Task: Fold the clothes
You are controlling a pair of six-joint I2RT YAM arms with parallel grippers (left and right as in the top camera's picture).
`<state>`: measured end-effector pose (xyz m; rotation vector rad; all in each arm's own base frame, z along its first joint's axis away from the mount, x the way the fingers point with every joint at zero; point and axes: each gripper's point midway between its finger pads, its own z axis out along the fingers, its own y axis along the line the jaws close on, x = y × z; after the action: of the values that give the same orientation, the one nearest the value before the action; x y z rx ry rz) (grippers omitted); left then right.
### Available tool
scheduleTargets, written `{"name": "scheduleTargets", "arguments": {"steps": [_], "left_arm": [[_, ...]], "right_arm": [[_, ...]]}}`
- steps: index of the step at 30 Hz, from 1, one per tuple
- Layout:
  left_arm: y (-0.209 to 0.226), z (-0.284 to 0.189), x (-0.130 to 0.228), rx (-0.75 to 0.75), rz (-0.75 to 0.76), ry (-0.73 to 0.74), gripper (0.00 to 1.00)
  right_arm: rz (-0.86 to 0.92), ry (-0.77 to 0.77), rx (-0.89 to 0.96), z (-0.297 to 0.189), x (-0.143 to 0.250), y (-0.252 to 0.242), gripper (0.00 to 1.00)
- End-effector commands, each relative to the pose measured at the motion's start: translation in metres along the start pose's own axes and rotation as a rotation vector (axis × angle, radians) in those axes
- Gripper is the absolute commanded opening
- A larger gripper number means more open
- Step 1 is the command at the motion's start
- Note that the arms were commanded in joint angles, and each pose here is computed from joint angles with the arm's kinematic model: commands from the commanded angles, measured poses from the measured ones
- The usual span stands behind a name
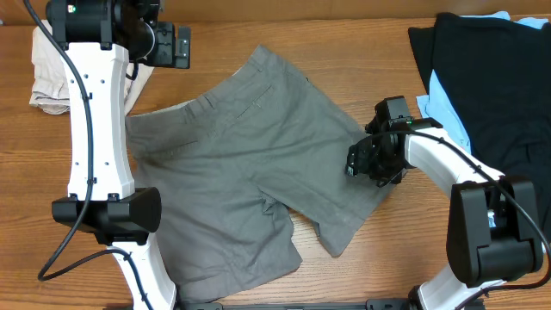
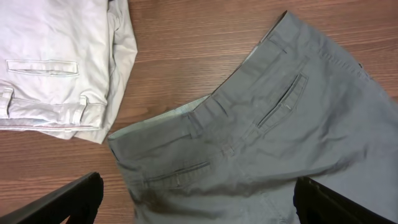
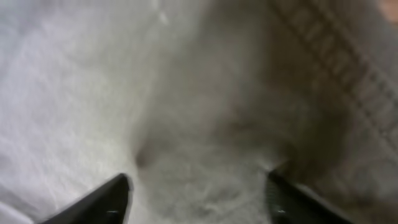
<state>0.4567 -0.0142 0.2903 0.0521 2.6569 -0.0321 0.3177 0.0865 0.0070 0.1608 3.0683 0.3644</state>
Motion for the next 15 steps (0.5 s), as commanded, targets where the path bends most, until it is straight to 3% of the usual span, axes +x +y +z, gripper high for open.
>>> {"name": "scheduleTargets", "arguments": {"steps": [1,3,5,9,15], "left_arm": [[0.001,0.006,0.000,-0.012,0.022,0.010,1.00],[0.001,0.008,0.001,-0.012,0.022,0.014,1.00],[0.001,0.012,0.000,-0.012,0.022,0.017,1.00],[0.001,0.023,0.000,-0.011,0.023,0.032,1.00],[-0.003,0.056,-0.003,0.016,0.021,0.064,1.00]], "right_arm": [[-0.013,0.016,0.065,0.017,0.006,-0.014,0.56],[-0.014,-0.013,0.135,0.019,-0.001,-0.027,0.41],[0.020,-0.041,0.215,0.022,-0.008,-0.043,0.13],[0.060,-0.058,0.250,0.034,-0.022,-0.063,0.07],[0.082,-0.089,0.245,0.055,-0.069,-0.069,0.07]]}}
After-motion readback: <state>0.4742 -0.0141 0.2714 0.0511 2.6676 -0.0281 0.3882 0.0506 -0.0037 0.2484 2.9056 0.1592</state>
